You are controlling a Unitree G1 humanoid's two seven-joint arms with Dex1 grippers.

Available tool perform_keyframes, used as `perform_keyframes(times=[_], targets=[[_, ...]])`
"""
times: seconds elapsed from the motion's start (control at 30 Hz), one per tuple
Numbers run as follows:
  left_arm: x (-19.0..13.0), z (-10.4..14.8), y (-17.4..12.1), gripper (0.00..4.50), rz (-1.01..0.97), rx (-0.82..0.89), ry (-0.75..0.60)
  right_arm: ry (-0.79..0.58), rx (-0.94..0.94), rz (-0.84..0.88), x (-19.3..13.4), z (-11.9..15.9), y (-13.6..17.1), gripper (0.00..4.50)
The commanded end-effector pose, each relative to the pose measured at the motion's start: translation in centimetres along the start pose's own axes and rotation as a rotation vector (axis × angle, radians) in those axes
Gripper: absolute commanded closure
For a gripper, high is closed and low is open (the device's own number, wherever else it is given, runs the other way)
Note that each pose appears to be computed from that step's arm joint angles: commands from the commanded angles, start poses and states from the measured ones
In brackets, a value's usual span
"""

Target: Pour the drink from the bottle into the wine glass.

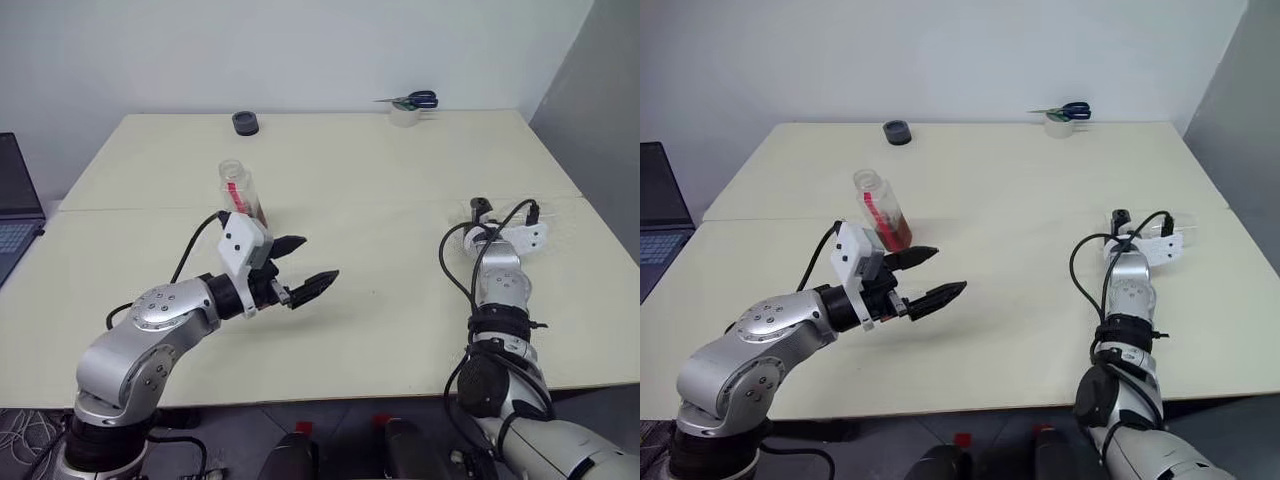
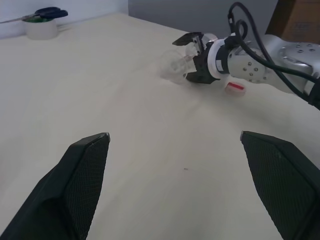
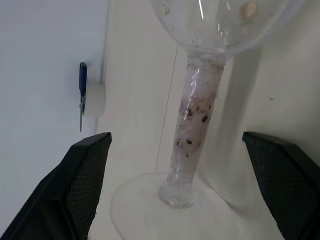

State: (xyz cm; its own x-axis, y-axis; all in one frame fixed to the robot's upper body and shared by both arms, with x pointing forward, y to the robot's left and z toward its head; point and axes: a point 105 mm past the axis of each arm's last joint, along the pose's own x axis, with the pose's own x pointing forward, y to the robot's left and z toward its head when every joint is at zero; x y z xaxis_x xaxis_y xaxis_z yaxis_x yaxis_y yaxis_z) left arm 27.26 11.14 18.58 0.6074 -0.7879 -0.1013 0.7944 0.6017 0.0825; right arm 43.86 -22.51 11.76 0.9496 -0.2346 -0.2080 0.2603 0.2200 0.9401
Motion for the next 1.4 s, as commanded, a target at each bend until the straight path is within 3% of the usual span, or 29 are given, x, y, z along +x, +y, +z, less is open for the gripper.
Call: perform_keyframes(times=[0.03, 0.17, 0.23, 0.5, 0.6, 0.8, 0.97, 1.03, 1.2, 1.4], targets=[[-0.6, 1.1, -0.2, 0.02, -0.002, 0.038, -0.017, 0.028, -0.005, -0.072, 0.8, -0.6, -2.2, 0.00], [-0.8, 1.2, -0.6, 0.02, -0.014, 0.040, -0.007, 0.004, 0.027, -0.053, 1.4, -0.4, -1.2, 0.00], [-1.0, 1.1, -0.5, 0.00, -0.012, 0.043, 0.000, -0.031, 0.035, -0.072, 1.6, 0.2, -1.4, 0.40], [-0.9, 0.9, -0.8, 0.00, -0.006, 0.037, -0.001, -0.033, 0.009, -0.087, 1.8, -0.1, -1.6, 3.25], [-0.8, 0.8, -0.8, 0.00, -0.009, 0.034, 0.002, -0.010, -0.098, -0.088, 1.7, -0.6, -1.7, 4.23], [-1.4, 0.7, -0.5, 0.00, 0.003, 0.039, 0.011, 0.043, -0.408, 0.055, 0.9, -3.4, 1.1, 4.31], [-2.3, 0.1, -0.8, 0.00, 0.029, 0.038, 0.035, 0.020, -0.904, 0.358, -1.3, -7.6, 4.6, 4.31], [-2.8, -0.1, -0.8, 0.00, 0.048, 0.036, 0.044, 0.065, -1.018, 0.439, -2.6, -10.2, 4.2, 4.31], [-3.6, -0.1, -0.9, 0.00, 0.077, 0.024, 0.050, 0.117, -1.268, 0.539, -4.5, -12.7, 2.0, 4.31], [-3.9, -0.2, -1.4, 0.00, 0.096, 0.005, 0.053, 0.162, -1.341, 0.503, -6.0, -11.7, -1.0, 4.31]])
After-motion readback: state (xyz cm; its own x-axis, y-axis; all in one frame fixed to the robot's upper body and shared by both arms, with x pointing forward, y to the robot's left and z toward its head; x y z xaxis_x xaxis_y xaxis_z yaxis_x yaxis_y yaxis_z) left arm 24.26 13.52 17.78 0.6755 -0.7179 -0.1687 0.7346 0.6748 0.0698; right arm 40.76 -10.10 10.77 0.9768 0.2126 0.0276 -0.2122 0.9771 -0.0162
